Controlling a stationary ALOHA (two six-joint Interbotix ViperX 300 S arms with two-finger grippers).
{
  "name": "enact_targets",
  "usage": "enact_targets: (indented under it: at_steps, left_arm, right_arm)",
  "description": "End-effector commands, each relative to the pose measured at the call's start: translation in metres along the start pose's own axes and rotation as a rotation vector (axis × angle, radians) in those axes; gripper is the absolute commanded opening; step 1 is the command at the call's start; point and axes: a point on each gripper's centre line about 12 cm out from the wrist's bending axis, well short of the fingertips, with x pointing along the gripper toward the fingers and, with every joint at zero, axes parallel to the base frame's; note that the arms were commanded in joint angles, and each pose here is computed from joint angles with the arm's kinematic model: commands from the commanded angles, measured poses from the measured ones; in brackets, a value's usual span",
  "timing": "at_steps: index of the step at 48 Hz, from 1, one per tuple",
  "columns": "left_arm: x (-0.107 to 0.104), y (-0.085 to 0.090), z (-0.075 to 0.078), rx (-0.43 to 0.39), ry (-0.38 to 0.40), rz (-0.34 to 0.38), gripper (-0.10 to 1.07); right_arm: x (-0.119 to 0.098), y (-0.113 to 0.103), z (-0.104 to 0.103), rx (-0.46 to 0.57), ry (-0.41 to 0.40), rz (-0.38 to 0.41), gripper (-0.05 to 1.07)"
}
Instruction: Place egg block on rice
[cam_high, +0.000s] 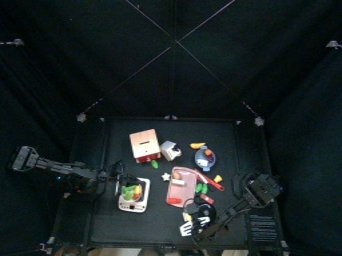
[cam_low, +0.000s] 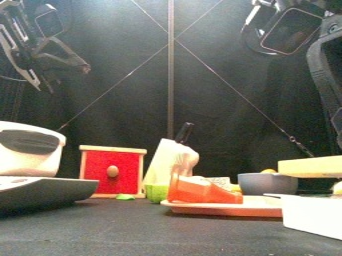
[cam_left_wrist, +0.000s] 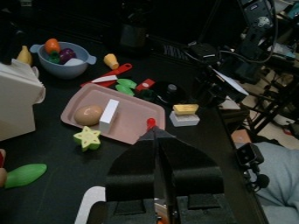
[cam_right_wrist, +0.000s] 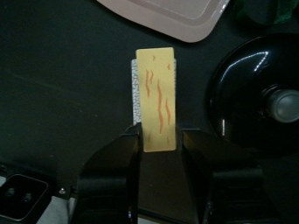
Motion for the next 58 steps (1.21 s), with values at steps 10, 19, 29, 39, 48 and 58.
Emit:
enact_targets:
  at_steps: [10,19,29,39,48,58]
  left_arm:
    - [0.001,-0.002,0.007,0.003,-0.022,-0.007,0.35]
    - [0.001,-0.002,0.007,-0.001,-0.023,-0.006,0.35]
    - [0.002,-0.002,0.007,0.0,-0.023,-0.007,0.35]
    - [0.002,-0.003,0.008,-0.001,-0.026,-0.01,0.35]
    - [0.001,-0.003,0.008,0.0,-0.026,-0.01,0.35]
    - [0.001,-0.003,0.008,0.0,-0.026,-0.01,0.35]
  right_arm:
    - [-0.007,0.008,0.001,0.014,0.02,0.04,0.53]
    - [-0.004,0.008,0.0,0.013,0.021,0.036,0.53]
    - [-0.002,0.007,-0.001,0.016,0.024,0.029,0.54]
    - [0.0,0.007,-0.002,0.018,0.024,0.024,0.57]
    - [-0.001,0.009,-0.001,0.018,0.023,0.029,0.69]
    - [-0.007,0.014,0.0,0.016,0.023,0.045,0.73]
